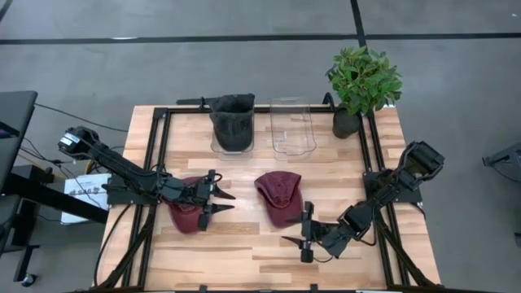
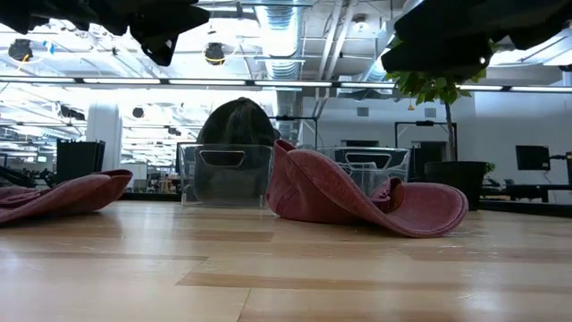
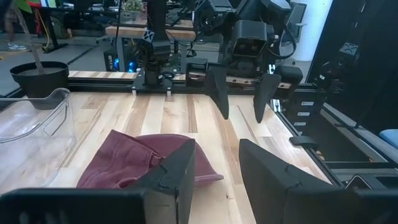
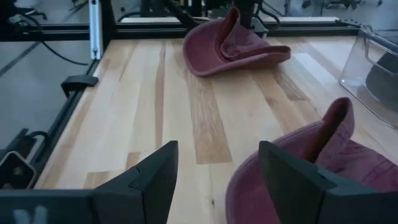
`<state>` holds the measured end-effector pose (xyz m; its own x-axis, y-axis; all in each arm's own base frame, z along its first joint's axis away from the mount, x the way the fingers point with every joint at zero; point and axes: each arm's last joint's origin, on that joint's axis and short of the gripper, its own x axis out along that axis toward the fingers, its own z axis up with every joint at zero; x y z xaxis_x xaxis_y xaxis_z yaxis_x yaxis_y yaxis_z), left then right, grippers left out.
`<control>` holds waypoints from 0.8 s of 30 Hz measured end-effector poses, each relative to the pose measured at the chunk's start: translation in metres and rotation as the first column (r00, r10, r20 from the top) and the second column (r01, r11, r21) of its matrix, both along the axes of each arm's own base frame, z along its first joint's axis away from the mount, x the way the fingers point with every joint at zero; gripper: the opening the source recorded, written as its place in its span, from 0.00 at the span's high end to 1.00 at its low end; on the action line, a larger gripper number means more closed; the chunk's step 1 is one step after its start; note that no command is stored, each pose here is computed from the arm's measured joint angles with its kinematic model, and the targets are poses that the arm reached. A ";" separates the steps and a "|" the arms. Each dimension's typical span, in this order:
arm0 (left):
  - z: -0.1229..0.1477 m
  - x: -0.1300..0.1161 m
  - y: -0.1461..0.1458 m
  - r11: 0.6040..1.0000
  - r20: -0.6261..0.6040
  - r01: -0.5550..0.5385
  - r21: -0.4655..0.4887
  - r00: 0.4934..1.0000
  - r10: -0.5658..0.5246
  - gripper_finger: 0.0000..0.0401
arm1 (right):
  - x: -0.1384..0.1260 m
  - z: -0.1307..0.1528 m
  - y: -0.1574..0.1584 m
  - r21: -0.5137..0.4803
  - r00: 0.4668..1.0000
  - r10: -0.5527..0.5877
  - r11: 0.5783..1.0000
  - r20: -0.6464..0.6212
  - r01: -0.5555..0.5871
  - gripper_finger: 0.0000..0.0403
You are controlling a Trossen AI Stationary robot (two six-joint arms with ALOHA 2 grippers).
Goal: Pick & Place hat
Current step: Put the right red cap into the right transparent bin
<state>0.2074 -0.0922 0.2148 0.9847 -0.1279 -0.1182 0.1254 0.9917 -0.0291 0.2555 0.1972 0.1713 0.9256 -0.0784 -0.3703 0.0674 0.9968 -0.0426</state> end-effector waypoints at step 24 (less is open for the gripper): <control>0.000 0.000 0.000 1.000 -0.003 -0.003 -0.017 1.000 0.003 0.70 | -0.033 -0.031 -0.035 -0.025 0.873 -0.389 0.916 -0.293 0.400 0.64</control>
